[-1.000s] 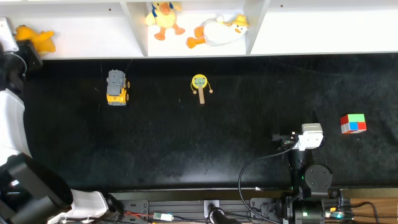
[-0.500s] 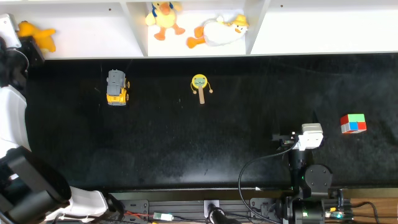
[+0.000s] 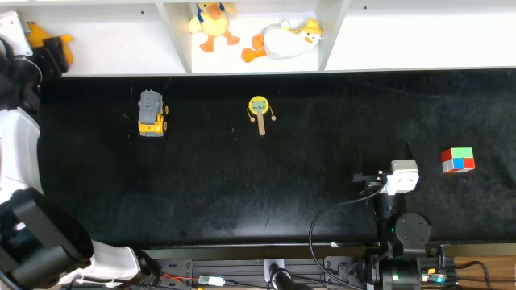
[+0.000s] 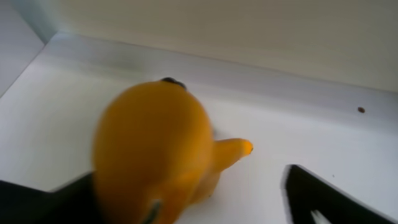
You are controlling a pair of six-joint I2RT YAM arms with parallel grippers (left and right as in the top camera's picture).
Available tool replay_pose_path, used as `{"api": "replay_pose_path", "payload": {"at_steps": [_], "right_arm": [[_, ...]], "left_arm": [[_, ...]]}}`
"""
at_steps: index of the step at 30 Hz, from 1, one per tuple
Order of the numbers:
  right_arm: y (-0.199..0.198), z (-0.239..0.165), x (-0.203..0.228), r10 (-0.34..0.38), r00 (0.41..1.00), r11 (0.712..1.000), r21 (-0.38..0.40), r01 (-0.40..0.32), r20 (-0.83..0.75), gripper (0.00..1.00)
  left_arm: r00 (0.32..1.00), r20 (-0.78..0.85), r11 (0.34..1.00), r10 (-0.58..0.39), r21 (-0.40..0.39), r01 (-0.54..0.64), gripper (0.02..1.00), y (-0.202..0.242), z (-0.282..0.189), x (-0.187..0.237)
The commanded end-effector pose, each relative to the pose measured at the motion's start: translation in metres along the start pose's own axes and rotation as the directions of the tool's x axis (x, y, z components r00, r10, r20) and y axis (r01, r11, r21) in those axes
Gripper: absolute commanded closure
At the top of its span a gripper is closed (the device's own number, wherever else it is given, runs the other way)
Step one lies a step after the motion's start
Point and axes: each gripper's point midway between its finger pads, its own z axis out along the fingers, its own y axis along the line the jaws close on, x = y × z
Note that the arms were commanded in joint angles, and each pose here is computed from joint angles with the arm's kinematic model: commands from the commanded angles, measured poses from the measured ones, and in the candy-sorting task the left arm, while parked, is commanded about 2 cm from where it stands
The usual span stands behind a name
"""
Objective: Store Toys
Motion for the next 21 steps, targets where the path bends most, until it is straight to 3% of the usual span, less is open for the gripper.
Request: {"api": "replay_pose_path", "payload": {"at_steps": [1,21], "right_arm": [[-0.0001,0.0005,0.0041,0.008,1.0,1.0,0.004,-0.008,-0.003,0.005],[-0.0001,0.0005,0.0041,0.008,1.0,1.0,0.004,-0.008,-0.003,0.005]], "left_arm": [[1.0,-0.002,1.0,-0.007,-0.001,0.007,0.02,0.0004,0.0061,0.0001],[1.0,0.027,1.0,0.005,-0.005,-0.005,0.02,0.0013,0.006,-0.007]]}}
